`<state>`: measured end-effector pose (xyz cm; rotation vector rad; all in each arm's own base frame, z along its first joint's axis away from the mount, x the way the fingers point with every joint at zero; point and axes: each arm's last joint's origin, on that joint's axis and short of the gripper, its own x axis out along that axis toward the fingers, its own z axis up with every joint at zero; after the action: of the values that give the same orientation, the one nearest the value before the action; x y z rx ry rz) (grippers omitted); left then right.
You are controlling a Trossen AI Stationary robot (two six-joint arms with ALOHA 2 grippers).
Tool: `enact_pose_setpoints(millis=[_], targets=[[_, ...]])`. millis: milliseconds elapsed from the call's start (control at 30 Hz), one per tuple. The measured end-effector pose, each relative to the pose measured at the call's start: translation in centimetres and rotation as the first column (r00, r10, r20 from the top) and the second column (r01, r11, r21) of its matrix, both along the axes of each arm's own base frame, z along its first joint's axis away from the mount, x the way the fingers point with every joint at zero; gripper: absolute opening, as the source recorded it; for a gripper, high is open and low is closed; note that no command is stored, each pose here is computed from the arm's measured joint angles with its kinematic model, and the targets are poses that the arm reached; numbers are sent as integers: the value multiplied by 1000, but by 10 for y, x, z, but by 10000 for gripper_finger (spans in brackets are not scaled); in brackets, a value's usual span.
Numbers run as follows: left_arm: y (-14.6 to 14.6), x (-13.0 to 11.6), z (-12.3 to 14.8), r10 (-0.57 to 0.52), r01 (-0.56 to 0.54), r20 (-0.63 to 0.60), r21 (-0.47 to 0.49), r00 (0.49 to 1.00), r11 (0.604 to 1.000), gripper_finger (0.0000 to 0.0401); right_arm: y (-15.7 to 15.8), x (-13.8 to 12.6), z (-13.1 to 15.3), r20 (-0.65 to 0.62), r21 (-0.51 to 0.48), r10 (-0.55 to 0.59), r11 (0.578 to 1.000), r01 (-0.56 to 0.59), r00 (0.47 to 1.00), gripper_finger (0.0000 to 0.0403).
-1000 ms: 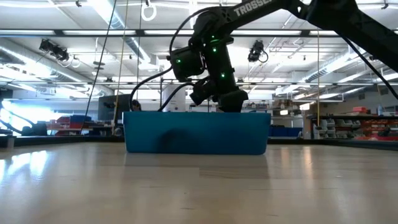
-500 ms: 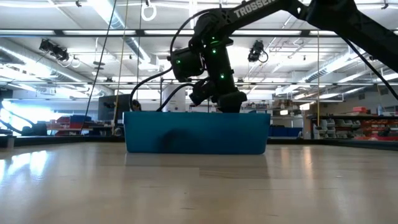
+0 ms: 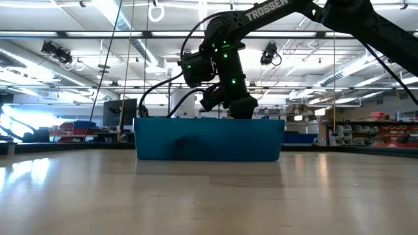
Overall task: Pick and place USB-C Cables
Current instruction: Move the blue bin to the center of the table
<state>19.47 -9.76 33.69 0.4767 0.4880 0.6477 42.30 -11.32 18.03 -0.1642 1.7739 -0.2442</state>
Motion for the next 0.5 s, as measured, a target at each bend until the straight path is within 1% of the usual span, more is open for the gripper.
enact_pose_setpoints(millis=[133,500], targets=[[0,0,0,0,0,0,0,1000,1000,135,0,0,0,5,-3,-21,1000,21,1000,7],[0,0,0,0,0,0,0,1000,1000,135,4,1,0,9,2,-11,1000,11,1000,7]])
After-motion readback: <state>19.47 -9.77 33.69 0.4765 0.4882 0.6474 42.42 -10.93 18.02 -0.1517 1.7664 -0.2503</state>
